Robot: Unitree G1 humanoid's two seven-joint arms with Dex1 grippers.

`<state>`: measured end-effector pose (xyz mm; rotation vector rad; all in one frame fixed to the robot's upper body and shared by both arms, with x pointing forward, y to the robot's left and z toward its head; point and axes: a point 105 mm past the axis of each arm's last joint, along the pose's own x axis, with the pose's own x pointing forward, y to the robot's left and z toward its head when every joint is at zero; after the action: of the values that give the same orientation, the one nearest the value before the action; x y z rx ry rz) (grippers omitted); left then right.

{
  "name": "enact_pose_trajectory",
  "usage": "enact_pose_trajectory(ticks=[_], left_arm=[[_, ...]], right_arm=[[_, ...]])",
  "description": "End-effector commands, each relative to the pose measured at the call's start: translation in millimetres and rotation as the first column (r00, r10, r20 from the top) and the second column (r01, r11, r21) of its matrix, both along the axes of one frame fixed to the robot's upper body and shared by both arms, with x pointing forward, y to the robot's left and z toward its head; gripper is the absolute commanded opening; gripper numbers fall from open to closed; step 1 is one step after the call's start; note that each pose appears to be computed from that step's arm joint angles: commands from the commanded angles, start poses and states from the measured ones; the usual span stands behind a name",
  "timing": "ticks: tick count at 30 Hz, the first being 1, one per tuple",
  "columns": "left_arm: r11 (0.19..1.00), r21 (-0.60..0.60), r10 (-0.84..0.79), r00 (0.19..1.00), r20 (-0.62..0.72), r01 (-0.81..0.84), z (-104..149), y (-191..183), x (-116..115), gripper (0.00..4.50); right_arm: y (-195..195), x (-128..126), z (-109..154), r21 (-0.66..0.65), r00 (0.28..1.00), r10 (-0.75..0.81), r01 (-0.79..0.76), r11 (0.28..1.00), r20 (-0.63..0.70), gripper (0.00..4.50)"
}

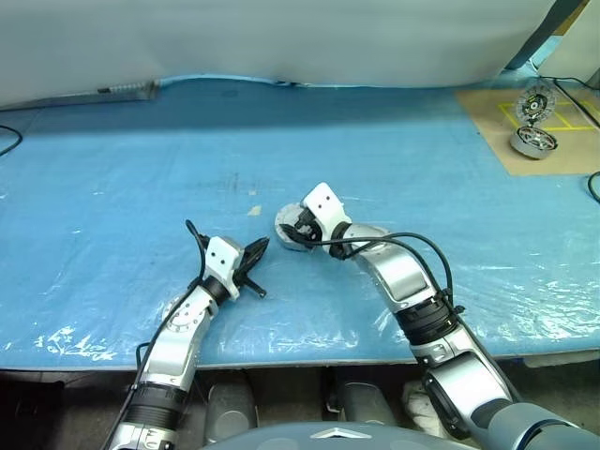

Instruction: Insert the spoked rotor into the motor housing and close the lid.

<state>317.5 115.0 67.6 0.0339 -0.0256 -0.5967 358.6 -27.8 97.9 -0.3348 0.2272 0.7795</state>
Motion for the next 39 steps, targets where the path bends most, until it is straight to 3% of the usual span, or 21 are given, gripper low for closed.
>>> enact_pose_trajectory(ticks=[1, 4, 9, 12, 18, 32, 36, 39], left_arm=[[0.999, -0.026, 0.019, 0.999, -0.026, -0.02, 18.5, 7.2, 14.6, 0.0], [0.998, -0.058, 0.024, 0.988, -0.154, -0.033, 26.2, 9.9, 34.0, 0.0], [0.946, -0.323, -0.138, 0.933, -0.331, 0.026, 57.6, 3.5, 55.7, 0.0], [0.923, -0.369, -0.261, 0.883, -0.39, 0.11, 61.6, -5.9, 58.5, 0.0], [0.926, -0.336, -0.317, 0.839, -0.442, 0.173, 55.4, -16.6, 65.2, 0.0], [0.931, -0.256, -0.359, 0.773, -0.523, 0.26, 19.8, -45.0, 41.8, 0.0], [0.932, -0.251, -0.358, 0.771, -0.526, 0.261, 17.8, -46.2, 38.4, 0.0], [0.934, -0.242, -0.354, 0.771, -0.529, 0.263, 16.4, -45.7, 36.8, 0.0]], right_arm=[[-9.8, -6.2, -29.0, -0.062, 0.991, -0.032, 0.024, 0.998, -0.129, 2.99], [-10.3, -6.2, -29.4, -0.058, 0.989, -0.043, 0.035, 0.998, -0.144, 2.99], [-12.4, -5.8, -30.9, -0.06, 0.987, -0.054, 0.045, 0.997, -0.153, 2.99], [-12.7, -6.1, -32.1, -0.064, 0.986, -0.057, 0.048, 0.997, -0.155, 2.99], [-12.9, -6.3, -32.7, -0.064, 0.986, -0.066, 0.057, 0.996, -0.152, 2.99], [-9.5, -13.0, -33.8, -0.047, 0.986, -0.063, 0.056, 0.997, -0.153, 2.99], [-12.9, -14.4, -24.6, 0.015, 0.989, -0.058, 0.061, 0.998, -0.139, 4.33], [-25.2, -19.9, -13.7, 0.08, 0.99, -0.066, 0.076, 0.994, -0.124, 4.46]])
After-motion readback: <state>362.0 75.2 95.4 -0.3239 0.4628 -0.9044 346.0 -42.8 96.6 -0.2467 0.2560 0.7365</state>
